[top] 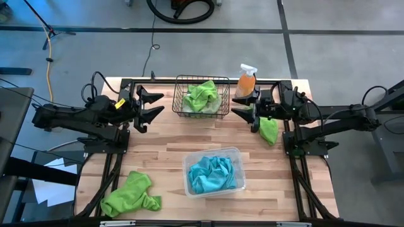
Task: Sort microfiber towel by color & place in baskets
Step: Put the top green towel into the wire basket
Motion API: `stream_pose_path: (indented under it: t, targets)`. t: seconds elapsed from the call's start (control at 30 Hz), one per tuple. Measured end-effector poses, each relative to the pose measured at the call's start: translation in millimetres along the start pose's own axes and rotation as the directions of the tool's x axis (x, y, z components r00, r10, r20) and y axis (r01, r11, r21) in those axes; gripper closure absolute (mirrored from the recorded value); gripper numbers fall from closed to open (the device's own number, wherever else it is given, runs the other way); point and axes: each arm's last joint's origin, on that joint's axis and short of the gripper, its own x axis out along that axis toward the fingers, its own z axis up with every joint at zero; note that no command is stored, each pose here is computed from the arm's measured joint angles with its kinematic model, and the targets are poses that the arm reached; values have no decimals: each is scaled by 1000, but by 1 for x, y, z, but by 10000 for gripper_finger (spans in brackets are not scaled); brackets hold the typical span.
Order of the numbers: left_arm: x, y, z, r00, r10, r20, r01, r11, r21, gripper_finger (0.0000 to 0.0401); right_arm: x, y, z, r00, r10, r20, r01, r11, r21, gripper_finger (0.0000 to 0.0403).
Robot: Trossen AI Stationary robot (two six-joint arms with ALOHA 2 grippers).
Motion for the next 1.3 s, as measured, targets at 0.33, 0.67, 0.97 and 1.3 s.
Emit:
stream_pose_path:
  t: [0.33,0.67,0.97,1.3]
  targets:
    - [0,1,0,1000,21,2,-21,998,-58,153,-28,-27,-17,878,-416,-238,463,864,196,194]
    - [0,1,0,1000,20,2,-20,998,-51,153,-43,-85,1,397,-537,-745,798,603,-9,194]
    - [0,1,0,1000,19,2,-19,999,-51,153,-50,-109,-97,69,-354,-933,852,507,-130,194]
    - [-1,1,1,1000,19,5,-18,998,-58,153,-62,-128,-158,176,-294,-940,939,335,71,194]
